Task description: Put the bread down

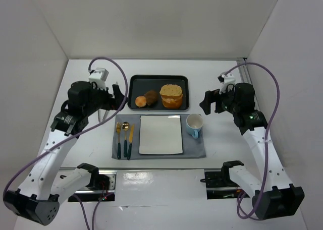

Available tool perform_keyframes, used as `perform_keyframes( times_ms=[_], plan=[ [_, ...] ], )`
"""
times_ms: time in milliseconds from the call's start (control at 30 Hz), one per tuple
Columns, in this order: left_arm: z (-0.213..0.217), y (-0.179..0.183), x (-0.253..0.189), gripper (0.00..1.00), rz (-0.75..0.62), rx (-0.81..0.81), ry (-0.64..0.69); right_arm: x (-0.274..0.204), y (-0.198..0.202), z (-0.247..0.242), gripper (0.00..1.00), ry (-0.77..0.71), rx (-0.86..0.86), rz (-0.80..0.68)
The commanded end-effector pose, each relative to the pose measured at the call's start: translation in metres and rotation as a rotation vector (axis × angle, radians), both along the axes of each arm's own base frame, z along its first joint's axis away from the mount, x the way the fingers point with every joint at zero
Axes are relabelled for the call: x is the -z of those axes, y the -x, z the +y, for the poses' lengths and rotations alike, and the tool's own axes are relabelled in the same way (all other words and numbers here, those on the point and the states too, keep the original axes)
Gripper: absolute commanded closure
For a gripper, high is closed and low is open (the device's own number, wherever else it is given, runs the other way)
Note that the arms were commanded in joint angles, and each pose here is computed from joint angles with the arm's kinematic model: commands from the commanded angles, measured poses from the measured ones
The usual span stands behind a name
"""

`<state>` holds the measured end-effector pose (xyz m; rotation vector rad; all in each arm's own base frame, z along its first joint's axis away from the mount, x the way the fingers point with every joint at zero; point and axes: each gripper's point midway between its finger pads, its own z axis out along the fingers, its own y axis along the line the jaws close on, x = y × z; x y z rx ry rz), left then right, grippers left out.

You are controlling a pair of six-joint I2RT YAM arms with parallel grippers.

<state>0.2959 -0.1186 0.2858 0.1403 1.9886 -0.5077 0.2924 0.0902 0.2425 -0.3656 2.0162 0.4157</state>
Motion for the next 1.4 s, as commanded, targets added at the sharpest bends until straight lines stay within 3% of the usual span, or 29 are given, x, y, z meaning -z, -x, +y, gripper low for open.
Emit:
perform_keyframes(
  times_ms=[0,133,267,300,333,400,433,467,500,533,567,600,633,667,700,733,767,1067,1367],
  plan=[
    [-0.010,0.001,-0.015,0.00,-0.134,0.054,-0.011,-0.003,-0.006,-0.020,0.00,0.049,0.100,-0.095],
    [-0.011,0.012,0.006,0.00,-0.102,0.055,-0.030,0.017,-0.004,-0.006,0.00,0.105,-0.052,-0.135],
    [-0.012,0.018,0.031,0.00,-0.073,0.047,-0.054,0.035,-0.005,-0.005,0.00,0.111,-0.080,-0.117],
    [-0.008,0.018,0.033,0.00,-0.080,0.027,-0.060,0.035,-0.005,-0.005,0.10,0.111,-0.080,-0.117],
    [-0.006,0.017,0.040,0.00,-0.068,0.016,-0.069,0.037,-0.006,-0.005,0.28,0.111,-0.080,-0.120],
    [-0.003,0.015,0.042,0.00,-0.076,-0.004,-0.089,0.037,-0.008,-0.010,1.00,0.108,-0.040,-0.124],
    [-0.001,0.012,0.046,0.00,-0.065,-0.017,-0.099,0.037,-0.007,-0.008,1.00,0.103,-0.049,-0.124],
    [0.001,0.010,0.049,0.00,-0.057,-0.031,-0.108,0.037,-0.008,-0.009,0.94,0.119,-0.058,-0.133],
    [0.005,0.007,0.052,0.00,-0.051,-0.052,-0.120,0.036,-0.005,-0.007,0.52,0.114,-0.067,-0.132],
    [0.009,0.005,0.058,0.00,-0.025,-0.074,-0.126,0.032,-0.003,-0.004,0.02,0.117,-0.096,-0.142],
    [0.011,0.004,0.058,0.00,-0.026,-0.087,-0.131,0.029,-0.002,-0.002,0.21,0.120,-0.113,-0.147],
    [0.014,0.003,0.065,0.00,-0.004,-0.101,-0.148,0.029,0.002,0.001,0.69,0.120,-0.139,-0.152],
    [0.022,-0.002,0.069,0.00,0.009,-0.147,-0.160,0.029,0.002,-0.001,1.00,0.106,-0.115,-0.138],
    [0.025,-0.002,0.074,0.00,0.024,-0.164,-0.175,0.023,0.001,0.000,0.93,0.098,-0.110,-0.160],
    [0.033,-0.006,0.077,0.00,0.032,-0.198,-0.191,0.028,0.002,0.000,0.56,0.098,-0.110,-0.148],
    [0.039,-0.008,0.080,0.00,0.040,-0.231,-0.213,0.030,0.004,0.001,0.09,0.103,-0.124,-0.143],
    [0.043,-0.013,0.088,0.00,0.070,-0.251,-0.233,0.035,0.009,0.002,0.00,0.100,-0.134,-0.116],
    [0.092,-0.044,0.137,0.00,0.246,-0.438,-0.423,0.008,0.023,0.008,0.00,0.078,-0.169,-0.190],
    [0.130,-0.074,0.167,0.01,0.356,-0.500,-0.423,-0.008,0.039,0.014,0.00,0.072,-0.220,-0.257]
  ],
)
